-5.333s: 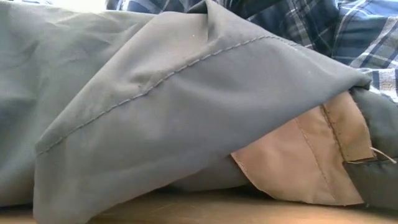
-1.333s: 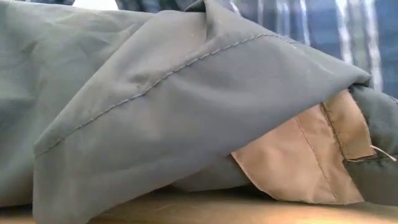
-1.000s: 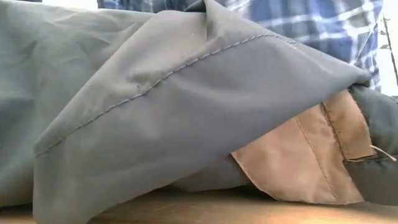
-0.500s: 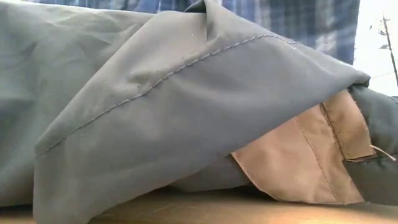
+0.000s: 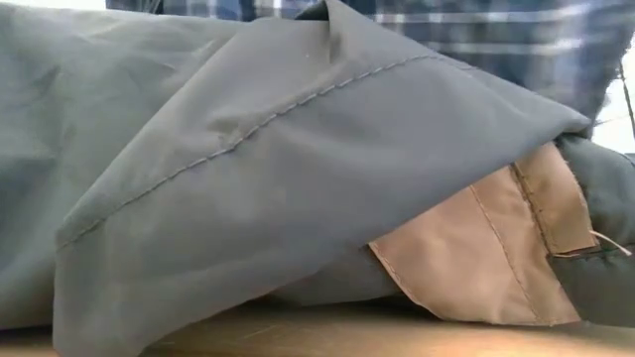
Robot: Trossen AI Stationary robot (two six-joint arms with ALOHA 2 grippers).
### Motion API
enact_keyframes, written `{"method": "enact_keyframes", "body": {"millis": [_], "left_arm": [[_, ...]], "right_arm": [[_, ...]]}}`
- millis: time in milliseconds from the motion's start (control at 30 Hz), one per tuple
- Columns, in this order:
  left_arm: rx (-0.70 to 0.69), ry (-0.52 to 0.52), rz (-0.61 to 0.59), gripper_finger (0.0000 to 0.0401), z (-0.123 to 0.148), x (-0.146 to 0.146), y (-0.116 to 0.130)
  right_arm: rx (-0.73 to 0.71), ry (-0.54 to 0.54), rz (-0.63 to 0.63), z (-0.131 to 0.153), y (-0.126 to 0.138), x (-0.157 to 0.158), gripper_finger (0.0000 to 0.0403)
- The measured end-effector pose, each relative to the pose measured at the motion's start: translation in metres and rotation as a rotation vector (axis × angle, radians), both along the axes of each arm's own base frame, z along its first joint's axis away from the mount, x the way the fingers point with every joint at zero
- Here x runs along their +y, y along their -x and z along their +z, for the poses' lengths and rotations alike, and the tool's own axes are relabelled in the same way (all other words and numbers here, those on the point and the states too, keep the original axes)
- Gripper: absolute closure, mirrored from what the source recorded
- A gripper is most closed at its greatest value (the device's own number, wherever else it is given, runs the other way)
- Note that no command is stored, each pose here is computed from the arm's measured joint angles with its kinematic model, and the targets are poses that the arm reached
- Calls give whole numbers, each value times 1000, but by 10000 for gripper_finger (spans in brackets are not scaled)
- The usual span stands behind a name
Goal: Sort clothes
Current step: Put the blue plaid shirt into the laundry bin
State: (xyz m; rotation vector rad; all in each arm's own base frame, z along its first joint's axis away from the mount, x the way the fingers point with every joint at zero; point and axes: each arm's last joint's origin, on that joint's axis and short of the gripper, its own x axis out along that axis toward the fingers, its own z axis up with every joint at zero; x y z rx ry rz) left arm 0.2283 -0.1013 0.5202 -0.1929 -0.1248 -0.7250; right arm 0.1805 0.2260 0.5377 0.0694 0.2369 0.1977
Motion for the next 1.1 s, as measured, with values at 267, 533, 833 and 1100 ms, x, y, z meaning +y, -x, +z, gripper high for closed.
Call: {"method": "enact_keyframes", "body": {"millis": [267, 533, 833, 1100], "left_arm": [[98, -75, -60, 400, -35, -81, -6], [80, -218, 121, 396, -52, -99, -17], [278, -405, 580, 394, -68, -26, -44], [523, -440, 669, 393, -115, 34, -70]], "right_arm": [[67, -3, 29, -44, 1, 79, 403], [60, 122, -139, -59, 0, 79, 403], [285, 88, -474, -65, -20, -12, 403], [520, 1, -548, -85, -31, -81, 403]]}}
